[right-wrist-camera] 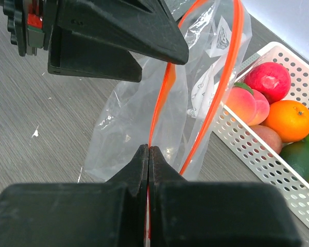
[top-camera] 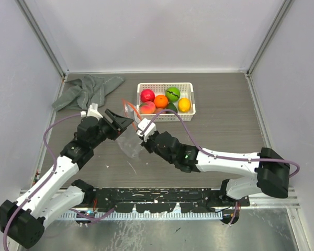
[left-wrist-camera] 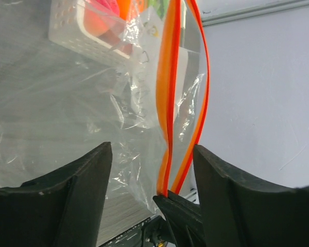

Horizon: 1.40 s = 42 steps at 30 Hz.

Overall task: Place the food in the zip-top bag and seal the zipper
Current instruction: Pick up the zipper food storage bag at the center of the board, then open the zipper of the food storage bag.

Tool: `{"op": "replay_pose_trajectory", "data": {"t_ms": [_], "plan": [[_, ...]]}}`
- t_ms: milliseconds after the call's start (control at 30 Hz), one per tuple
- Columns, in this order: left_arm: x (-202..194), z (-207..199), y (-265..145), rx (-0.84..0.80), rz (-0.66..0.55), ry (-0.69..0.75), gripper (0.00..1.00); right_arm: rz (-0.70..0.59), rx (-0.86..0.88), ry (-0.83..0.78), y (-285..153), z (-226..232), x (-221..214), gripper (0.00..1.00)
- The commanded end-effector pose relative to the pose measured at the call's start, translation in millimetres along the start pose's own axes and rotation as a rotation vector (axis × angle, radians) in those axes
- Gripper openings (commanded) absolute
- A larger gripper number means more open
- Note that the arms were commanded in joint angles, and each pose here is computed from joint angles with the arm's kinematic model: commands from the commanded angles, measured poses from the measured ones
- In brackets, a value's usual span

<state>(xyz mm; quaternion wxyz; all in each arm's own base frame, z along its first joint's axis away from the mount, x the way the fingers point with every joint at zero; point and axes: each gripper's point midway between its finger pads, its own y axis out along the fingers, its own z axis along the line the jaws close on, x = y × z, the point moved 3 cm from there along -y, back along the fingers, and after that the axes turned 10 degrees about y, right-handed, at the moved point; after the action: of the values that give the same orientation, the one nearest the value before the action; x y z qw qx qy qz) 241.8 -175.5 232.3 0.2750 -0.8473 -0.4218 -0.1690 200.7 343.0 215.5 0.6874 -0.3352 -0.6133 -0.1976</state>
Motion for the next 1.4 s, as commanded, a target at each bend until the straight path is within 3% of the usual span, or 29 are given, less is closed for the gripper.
{"op": "replay_pose_trajectory", "data": {"t_ms": [0,433,733,1000,1267,1367], "plan": [[7,-14,4,-0.061,-0.044,0.014,0.61,-0.119,0.018,0.077,4,10,38,0.0],[-13,-10,20,-0.028,-0.002,0.055,0.41,-0.1,0.071,0.11,11,22,29,0.01],[-10,6,9,0.066,-0.007,0.164,0.04,-0.089,0.102,0.135,8,26,23,0.08],[8,-1,-21,0.13,0.008,0.387,0.0,-0.088,0.15,0.136,-7,28,43,0.34],[9,-4,-36,0.209,0.188,0.585,0.0,-0.076,0.133,0.226,-15,8,69,0.63],[9,-6,-37,0.231,0.245,0.627,0.0,-0.057,0.145,0.318,-10,-8,75,0.68]]}}
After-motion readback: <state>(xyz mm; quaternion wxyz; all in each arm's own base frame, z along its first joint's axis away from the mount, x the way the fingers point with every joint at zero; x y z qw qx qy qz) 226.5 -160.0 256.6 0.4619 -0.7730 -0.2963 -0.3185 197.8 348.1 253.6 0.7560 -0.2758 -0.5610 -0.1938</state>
